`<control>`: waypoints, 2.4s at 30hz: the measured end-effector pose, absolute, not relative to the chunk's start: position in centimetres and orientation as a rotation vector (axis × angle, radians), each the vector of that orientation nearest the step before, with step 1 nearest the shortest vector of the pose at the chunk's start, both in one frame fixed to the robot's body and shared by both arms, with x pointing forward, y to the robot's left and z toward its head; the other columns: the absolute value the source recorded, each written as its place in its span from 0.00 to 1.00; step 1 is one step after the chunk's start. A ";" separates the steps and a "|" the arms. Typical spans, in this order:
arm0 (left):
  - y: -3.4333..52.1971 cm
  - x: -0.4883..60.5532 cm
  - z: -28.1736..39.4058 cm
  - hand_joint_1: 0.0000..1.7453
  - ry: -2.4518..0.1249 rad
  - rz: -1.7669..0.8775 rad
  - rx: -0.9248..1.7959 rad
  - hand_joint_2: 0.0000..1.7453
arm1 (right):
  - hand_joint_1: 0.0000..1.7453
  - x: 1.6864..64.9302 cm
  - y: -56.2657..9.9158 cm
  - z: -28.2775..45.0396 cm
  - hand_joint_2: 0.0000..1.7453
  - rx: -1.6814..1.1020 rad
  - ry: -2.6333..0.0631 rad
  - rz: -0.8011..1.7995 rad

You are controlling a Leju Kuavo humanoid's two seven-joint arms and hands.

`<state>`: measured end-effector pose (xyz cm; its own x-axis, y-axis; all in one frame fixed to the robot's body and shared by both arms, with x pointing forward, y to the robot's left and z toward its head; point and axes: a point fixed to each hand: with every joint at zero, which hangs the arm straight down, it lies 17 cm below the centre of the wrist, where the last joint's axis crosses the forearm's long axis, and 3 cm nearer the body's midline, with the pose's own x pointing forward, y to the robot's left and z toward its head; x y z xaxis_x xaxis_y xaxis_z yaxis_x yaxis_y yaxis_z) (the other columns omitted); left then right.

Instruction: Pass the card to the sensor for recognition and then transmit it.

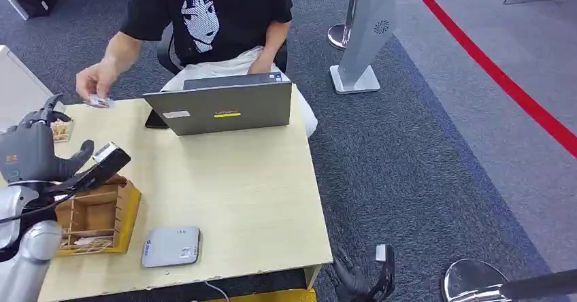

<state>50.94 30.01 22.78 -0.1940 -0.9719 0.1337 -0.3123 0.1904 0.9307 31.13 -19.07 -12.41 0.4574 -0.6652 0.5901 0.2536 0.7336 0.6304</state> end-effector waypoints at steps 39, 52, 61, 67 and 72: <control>30.7 29.6 9.0 0.00 -1.370 -1.610 1.091 1.00 | 0.00 30.4 -22.9 -11.7 1.00 0.407 -1.009 -0.618; 32.7 31.1 6.8 0.00 -1.337 -1.519 1.093 1.00 | 0.00 30.4 -22.7 -11.7 1.00 0.407 -1.010 -0.602; 33.4 32.6 5.8 0.00 -1.344 -1.428 1.110 1.00 | 0.00 30.6 -22.5 -11.6 1.00 0.413 -1.008 -0.600; 33.5 33.6 6.1 0.00 -1.377 -1.367 1.133 1.00 | 0.00 30.7 -22.4 -11.6 1.00 0.416 -1.008 -0.602; 33.1 34.5 6.4 0.00 -1.408 -1.332 1.136 1.00 | 0.00 30.8 -22.1 -11.5 1.00 0.421 -1.008 -0.599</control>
<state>34.53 33.06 6.38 -0.2096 -0.9778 0.0015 -0.0529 0.0129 0.9985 30.82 -22.14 -11.47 0.3969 -0.6415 0.6565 0.2689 0.7651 0.5851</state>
